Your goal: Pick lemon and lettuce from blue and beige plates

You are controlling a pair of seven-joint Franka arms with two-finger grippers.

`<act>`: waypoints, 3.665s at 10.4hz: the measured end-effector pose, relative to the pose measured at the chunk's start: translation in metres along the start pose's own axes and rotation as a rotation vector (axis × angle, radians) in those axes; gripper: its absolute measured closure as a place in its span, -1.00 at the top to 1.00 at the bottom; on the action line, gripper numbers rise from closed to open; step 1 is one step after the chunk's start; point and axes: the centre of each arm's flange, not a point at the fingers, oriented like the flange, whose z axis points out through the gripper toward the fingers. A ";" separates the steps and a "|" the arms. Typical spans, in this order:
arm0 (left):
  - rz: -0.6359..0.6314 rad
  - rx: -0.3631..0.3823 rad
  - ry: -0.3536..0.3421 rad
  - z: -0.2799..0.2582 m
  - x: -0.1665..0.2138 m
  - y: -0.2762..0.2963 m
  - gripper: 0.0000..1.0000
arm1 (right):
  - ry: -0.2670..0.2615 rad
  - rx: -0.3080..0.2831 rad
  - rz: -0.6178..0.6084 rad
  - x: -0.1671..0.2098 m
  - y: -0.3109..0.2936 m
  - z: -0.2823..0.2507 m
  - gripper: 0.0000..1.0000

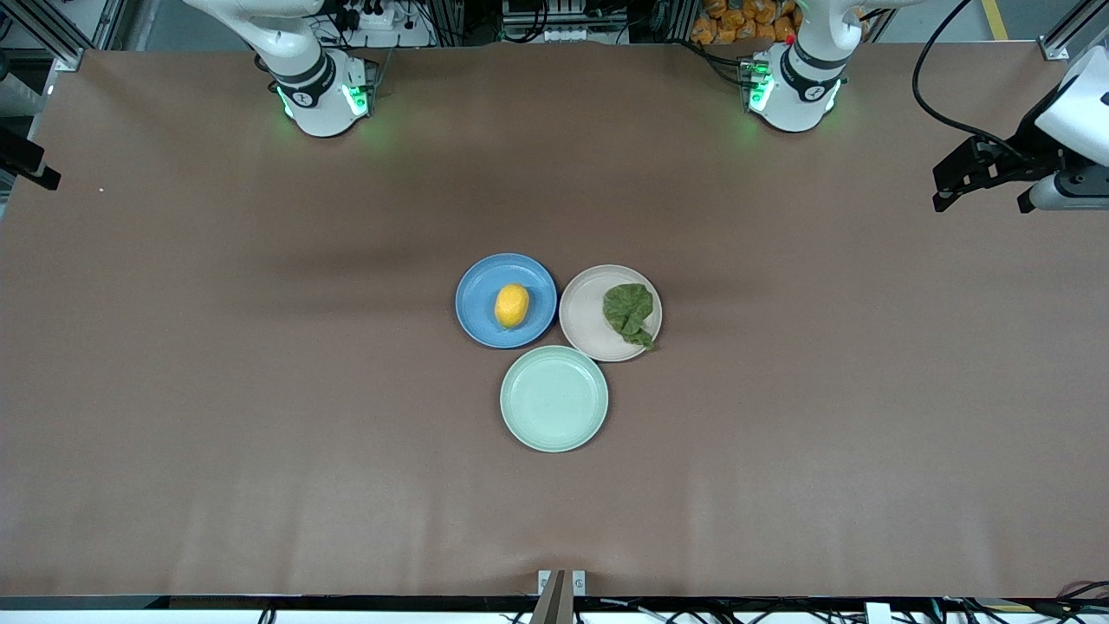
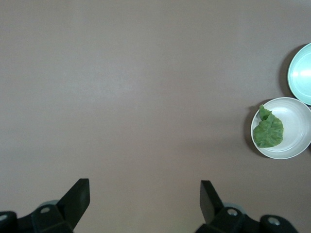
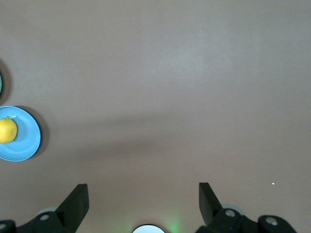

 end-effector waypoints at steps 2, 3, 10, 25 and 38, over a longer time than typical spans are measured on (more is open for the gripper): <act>0.000 -0.007 0.000 0.000 0.000 0.001 1.00 | 0.004 0.001 -0.003 0.000 -0.001 0.000 1.00; -0.001 -0.008 0.000 0.000 0.000 0.000 1.00 | 0.004 0.001 -0.002 0.001 -0.001 0.000 1.00; -0.005 -0.008 -0.007 0.003 0.002 -0.002 1.00 | -0.002 0.002 -0.003 0.002 -0.001 0.002 1.00; -0.082 -0.008 -0.091 0.067 0.009 0.140 1.00 | -0.103 -0.031 0.065 0.048 -0.128 0.084 1.00; -0.497 -0.004 -0.243 0.252 -0.001 0.334 1.00 | -0.300 -0.045 0.010 0.060 -0.292 0.252 1.00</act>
